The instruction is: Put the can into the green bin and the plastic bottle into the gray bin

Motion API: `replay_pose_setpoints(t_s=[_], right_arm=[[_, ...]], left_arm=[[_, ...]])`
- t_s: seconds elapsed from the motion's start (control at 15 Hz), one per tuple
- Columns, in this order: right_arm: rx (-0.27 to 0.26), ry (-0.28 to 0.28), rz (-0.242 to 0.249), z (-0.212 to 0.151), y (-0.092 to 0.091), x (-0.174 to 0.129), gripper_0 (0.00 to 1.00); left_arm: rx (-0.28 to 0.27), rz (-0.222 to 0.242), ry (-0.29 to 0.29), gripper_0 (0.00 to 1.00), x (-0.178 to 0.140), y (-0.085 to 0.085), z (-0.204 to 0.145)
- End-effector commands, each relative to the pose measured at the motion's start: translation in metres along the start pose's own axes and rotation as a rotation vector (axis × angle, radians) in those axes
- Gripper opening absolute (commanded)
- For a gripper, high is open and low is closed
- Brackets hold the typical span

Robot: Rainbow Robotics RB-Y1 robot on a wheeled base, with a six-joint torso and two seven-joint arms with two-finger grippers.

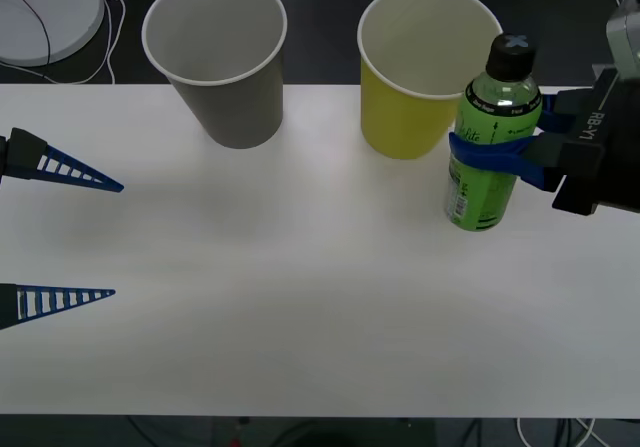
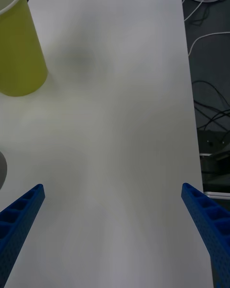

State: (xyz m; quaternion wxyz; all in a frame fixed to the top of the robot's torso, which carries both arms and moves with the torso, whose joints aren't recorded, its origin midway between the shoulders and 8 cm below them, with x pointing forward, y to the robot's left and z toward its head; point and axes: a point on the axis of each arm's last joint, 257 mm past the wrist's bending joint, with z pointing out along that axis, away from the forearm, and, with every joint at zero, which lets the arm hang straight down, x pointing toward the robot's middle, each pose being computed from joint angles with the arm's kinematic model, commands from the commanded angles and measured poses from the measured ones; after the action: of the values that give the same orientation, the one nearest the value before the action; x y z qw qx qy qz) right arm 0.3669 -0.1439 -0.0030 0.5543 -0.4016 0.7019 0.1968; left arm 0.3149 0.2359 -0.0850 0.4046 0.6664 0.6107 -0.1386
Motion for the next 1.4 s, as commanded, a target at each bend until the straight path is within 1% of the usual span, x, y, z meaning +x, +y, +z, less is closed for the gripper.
replay_pose_setpoints(t_s=[0.07,0.27,0.33,0.4,0.47,0.6,0.73,0.87,0.93,1.0,1.13,1.2,1.27,1.33,1.4], right_arm=[[-0.022,0.038,-0.014,0.005,-0.004,-0.001,0.00],[-0.057,0.049,-0.013,0.020,-0.005,-0.007,0.00],[-0.068,0.062,0.012,0.025,-0.003,-0.008,0.00],[-0.080,0.087,0.015,0.027,0.000,-0.010,0.00],[-0.084,0.118,0.005,0.026,0.000,-0.014,0.00],[-0.101,0.155,-0.024,0.027,0.000,-0.021,0.00],[-0.127,0.169,-0.037,0.036,0.001,-0.030,0.00],[-0.148,0.181,-0.018,0.048,0.004,-0.037,0.00],[-0.155,0.187,-0.027,0.054,0.004,-0.042,0.00],[-0.160,0.196,-0.032,0.060,0.003,-0.044,0.00],[-0.168,0.238,-0.048,0.071,0.000,-0.050,0.00],[-0.162,0.261,-0.022,0.074,0.000,-0.054,0.00],[-0.165,0.275,-0.016,0.079,0.003,-0.061,0.00],[-0.160,0.290,-0.037,0.085,0.002,-0.066,0.00],[-0.154,0.310,-0.046,0.092,-0.001,-0.067,0.00]], left_arm=[[0.000,0.000,0.000,1.00,0.000,0.000,0.000],[0.000,0.000,0.000,1.00,0.000,0.000,0.000],[0.000,0.000,0.000,1.00,0.000,0.000,0.000],[0.000,0.000,0.000,1.00,0.000,0.000,0.000],[0.000,0.000,0.000,1.00,0.000,0.000,0.000],[0.000,0.000,0.000,1.00,0.000,0.000,0.000],[0.000,0.000,0.000,1.00,0.000,0.000,0.000],[0.000,0.000,0.000,1.00,0.000,0.000,0.000],[0.000,0.000,0.000,1.00,0.000,0.000,0.000],[0.000,0.000,0.000,1.00,0.000,0.000,0.000],[0.000,0.000,0.000,1.00,0.000,0.000,0.000],[0.000,0.000,0.000,1.00,0.000,0.000,0.000],[0.000,0.000,0.000,1.00,0.000,0.000,0.000],[0.000,0.000,0.000,1.00,0.000,0.000,0.000],[0.000,0.000,0.000,1.00,0.000,0.000,0.000]])
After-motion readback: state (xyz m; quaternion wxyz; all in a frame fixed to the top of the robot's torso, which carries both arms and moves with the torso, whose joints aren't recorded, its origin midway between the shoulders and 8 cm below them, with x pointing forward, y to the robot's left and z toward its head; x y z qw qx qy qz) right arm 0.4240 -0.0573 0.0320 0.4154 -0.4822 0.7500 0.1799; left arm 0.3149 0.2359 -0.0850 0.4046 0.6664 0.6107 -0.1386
